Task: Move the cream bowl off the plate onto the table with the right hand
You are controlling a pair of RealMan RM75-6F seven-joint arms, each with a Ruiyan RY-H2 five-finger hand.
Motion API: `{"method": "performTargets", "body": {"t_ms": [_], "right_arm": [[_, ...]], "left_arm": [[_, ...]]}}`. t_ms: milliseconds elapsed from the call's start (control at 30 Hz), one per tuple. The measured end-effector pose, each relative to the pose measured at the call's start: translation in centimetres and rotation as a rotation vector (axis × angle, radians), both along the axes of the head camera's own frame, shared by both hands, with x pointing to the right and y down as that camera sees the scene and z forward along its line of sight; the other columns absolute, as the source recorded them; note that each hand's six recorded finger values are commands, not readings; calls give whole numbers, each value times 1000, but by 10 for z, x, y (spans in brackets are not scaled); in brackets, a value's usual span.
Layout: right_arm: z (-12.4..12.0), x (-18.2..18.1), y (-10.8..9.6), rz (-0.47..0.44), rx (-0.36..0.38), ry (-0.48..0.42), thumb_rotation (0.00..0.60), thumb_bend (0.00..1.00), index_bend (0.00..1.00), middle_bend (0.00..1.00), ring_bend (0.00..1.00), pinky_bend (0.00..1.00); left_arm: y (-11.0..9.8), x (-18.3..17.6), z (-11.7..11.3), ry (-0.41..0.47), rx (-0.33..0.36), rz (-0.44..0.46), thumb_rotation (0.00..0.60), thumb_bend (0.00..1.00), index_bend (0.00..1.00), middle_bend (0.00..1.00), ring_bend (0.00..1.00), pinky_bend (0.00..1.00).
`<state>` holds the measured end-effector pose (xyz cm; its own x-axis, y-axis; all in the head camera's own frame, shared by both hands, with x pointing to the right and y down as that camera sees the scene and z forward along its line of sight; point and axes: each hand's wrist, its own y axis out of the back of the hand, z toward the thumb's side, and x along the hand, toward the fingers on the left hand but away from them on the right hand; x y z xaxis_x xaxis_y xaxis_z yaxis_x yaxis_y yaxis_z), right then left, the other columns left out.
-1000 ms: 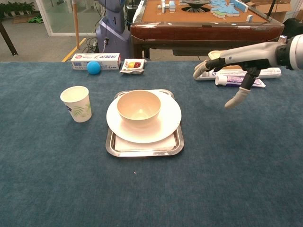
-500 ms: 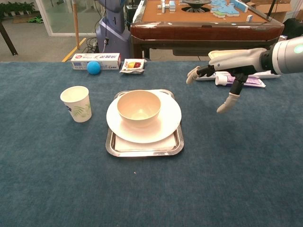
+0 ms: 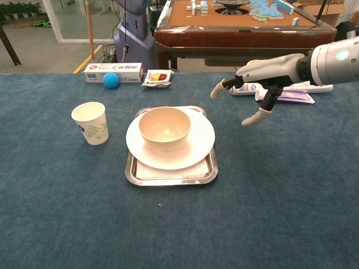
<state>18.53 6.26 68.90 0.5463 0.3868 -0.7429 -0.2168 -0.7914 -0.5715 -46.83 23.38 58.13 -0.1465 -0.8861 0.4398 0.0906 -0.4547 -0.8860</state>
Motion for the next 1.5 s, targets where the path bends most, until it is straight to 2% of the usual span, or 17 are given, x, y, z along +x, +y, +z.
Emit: {"method": "performTargets", "body": {"t_ms": [133, 200, 267, 433, 633, 867, 1100, 1500], "right_arm": [[-3, -2, -1, 11, 2, -12, 600, 473, 0, 27, 0, 9], [-4, -4, -2, 17, 5, -22, 600, 428, 0, 0, 0, 9], [-4, -6, -3, 21, 2, -27, 600, 376, 0, 0, 0, 9], [-1, -16, -3, 11, -24, -26, 600, 326, 0, 0, 0, 9], [7, -41, -3, -13, -48, -31, 600, 264, 0, 0, 0, 9], [13, -69, -7, -12, -67, -52, 600, 132, 0, 0, 0, 9], [19, -90, -1, -25, -95, -63, 600, 128, 0, 0, 0, 9], [20, -125, 4, -61, -103, -97, 600, 128, 0, 0, 0, 9]], "left_arm": [[1, -1, -1, 1, 1, 0, 600, 358, 0, 0, 0, 0], [1, -1, -1, 1, 1, 0, 600, 358, 0, 0, 0, 0], [1, -1, -1, 2, 0, 1, 600, 358, 0, 0, 0, 0], [0, 0, 0, 4, -3, -1, 600, 358, 0, 0, 0, 0], [-1, -1, -2, 13, 0, -2, 600, 357, 0, 0, 0, 0], [-1, -3, -6, 28, 7, -8, 600, 358, 0, 0, 0, 0], [-2, -5, -10, 42, 15, -14, 600, 358, 0, 0, 0, 0], [-2, -9, -13, 61, 23, -20, 600, 358, 0, 0, 0, 0]]}}
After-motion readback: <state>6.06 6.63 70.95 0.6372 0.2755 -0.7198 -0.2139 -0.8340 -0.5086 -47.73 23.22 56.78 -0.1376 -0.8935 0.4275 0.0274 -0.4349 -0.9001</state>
